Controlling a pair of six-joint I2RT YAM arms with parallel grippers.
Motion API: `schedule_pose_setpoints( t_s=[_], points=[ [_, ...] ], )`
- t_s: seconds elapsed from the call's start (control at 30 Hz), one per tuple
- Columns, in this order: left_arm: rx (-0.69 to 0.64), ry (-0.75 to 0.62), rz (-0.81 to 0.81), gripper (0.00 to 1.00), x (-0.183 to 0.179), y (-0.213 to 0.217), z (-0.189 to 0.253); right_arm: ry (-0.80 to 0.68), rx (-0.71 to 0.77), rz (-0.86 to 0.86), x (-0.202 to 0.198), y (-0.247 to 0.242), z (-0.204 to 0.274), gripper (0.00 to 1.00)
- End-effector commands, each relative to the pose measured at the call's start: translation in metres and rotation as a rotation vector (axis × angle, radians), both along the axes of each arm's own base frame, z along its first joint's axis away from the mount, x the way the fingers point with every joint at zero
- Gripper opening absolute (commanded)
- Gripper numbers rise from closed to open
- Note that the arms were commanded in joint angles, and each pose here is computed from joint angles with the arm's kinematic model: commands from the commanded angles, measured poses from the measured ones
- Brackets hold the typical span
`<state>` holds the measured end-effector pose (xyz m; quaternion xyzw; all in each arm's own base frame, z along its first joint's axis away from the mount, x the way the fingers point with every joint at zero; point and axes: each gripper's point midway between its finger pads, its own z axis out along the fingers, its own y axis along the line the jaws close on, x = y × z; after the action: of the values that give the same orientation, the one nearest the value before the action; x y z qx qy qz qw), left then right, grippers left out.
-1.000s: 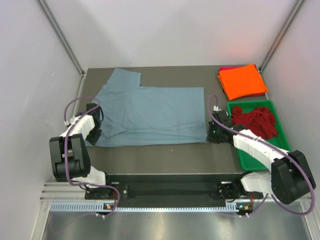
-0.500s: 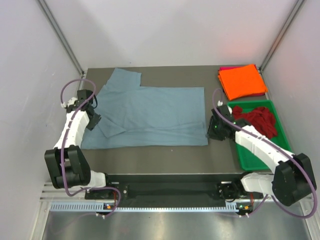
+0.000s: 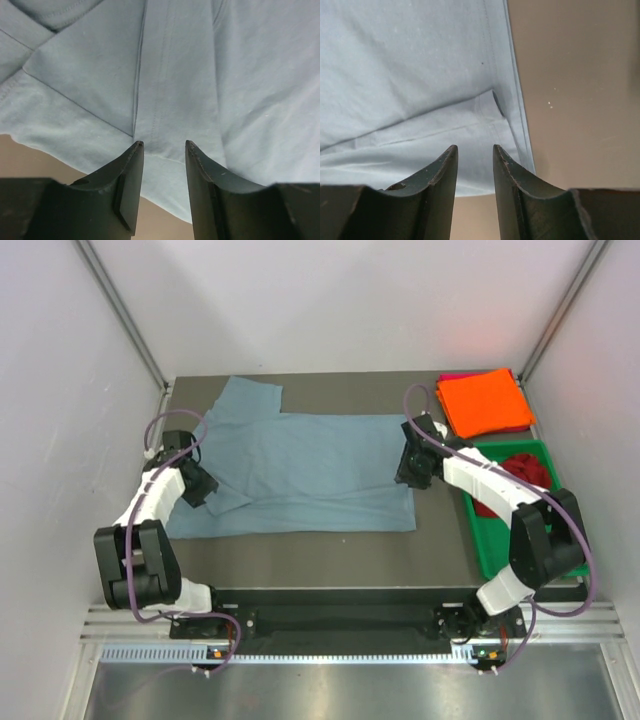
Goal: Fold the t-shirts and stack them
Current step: Fold the tshirt
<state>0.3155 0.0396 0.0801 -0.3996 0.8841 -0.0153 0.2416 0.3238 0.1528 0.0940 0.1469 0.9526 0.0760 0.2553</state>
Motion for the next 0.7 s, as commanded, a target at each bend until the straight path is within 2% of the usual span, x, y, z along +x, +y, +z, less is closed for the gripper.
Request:
schedule_pose_setpoints(
  t_s=[0.0, 0.27, 0.5, 0.67],
  points=[
    [0.003, -0.024, -0.024, 0.44, 0.002, -0.002, -0.009, -0.038, 0.015, -0.023, 0.018, 0.005, 0.013, 0.35],
    [0.006, 0.041, 0.018, 0.45, -0.009, 0.002, -0.038, -0.036, 0.04, 0.007, 0.019, 0.012, 0.002, 0.36],
    [-0.001, 0.02, 0.046, 0.44, -0.004, 0.002, -0.045, -0.008, 0.044, -0.03, 0.019, 0.013, -0.013, 0.39],
    [-0.045, -0.011, 0.042, 0.34, 0.005, -0.005, -0.041, 0.052, 0.036, -0.112, 0.021, 0.012, -0.02, 0.41]
  ],
)
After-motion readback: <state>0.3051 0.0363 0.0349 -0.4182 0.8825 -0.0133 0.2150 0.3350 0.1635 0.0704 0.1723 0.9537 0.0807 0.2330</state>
